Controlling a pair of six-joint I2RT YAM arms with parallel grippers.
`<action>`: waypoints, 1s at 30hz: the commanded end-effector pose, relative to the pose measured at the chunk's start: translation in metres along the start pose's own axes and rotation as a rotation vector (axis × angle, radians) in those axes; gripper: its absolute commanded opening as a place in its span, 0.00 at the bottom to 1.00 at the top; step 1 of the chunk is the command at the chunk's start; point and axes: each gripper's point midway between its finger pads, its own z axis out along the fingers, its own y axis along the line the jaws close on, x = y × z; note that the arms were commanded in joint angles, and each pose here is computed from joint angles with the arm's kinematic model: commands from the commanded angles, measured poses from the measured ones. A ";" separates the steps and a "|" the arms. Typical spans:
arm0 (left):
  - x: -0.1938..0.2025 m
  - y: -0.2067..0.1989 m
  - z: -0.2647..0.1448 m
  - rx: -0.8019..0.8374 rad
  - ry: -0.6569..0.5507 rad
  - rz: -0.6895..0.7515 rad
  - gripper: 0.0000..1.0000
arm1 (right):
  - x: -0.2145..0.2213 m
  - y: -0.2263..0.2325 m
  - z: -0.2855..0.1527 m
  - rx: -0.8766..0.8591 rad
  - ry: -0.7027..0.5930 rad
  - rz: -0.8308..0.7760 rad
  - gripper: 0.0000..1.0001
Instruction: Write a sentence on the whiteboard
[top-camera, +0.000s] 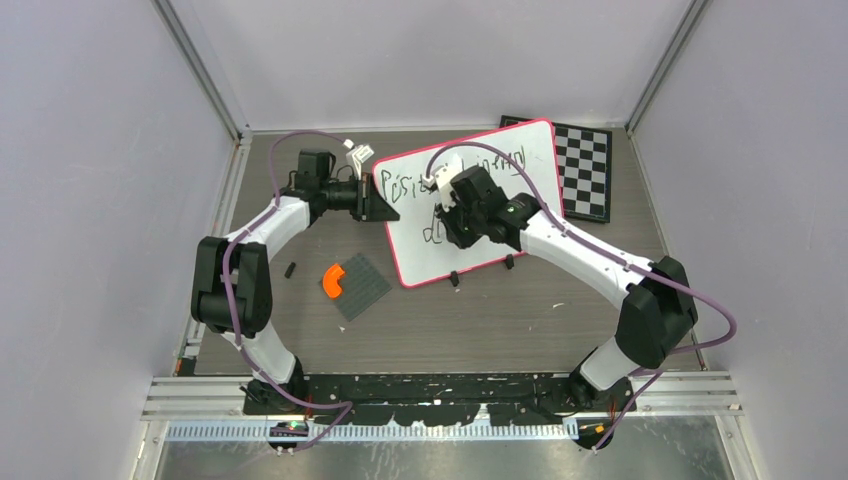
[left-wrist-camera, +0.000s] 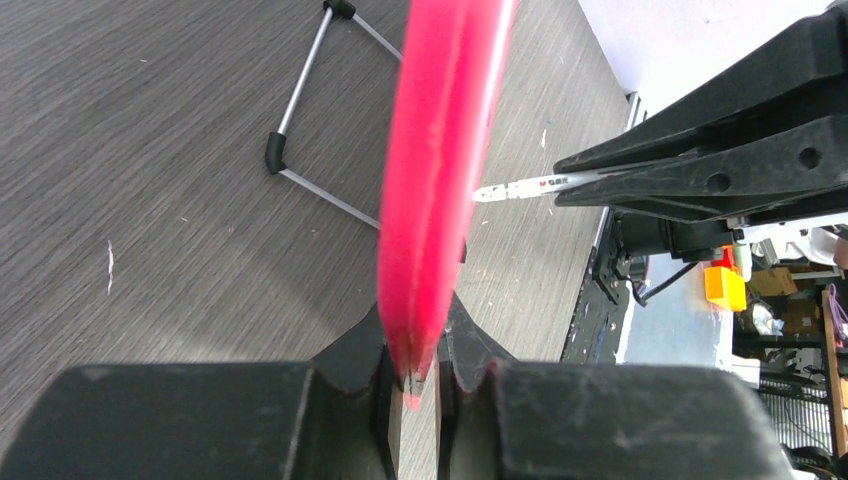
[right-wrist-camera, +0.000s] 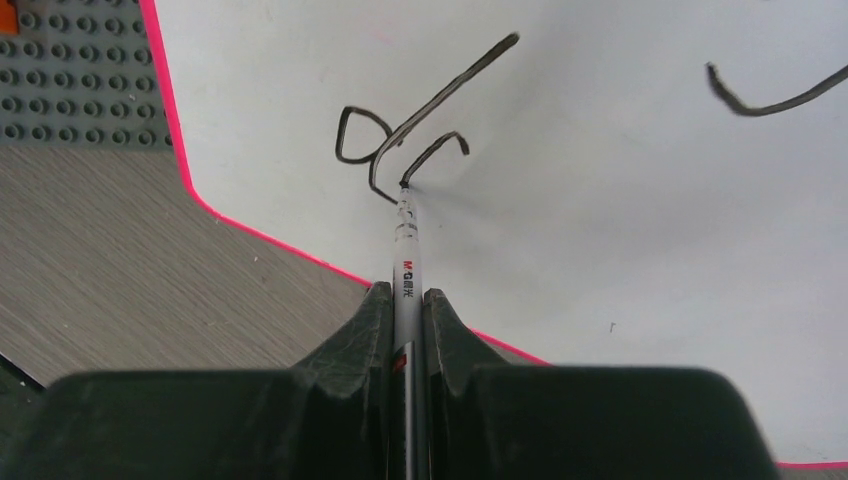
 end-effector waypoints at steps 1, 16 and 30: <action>-0.008 0.003 0.000 -0.041 -0.011 0.022 0.00 | 0.001 -0.006 -0.005 0.033 -0.025 -0.011 0.00; -0.012 0.002 0.000 -0.040 -0.013 0.029 0.00 | -0.044 -0.031 -0.021 0.111 -0.119 0.007 0.00; -0.012 0.002 -0.001 -0.041 -0.011 0.038 0.00 | -0.007 -0.022 -0.015 0.072 -0.044 0.018 0.00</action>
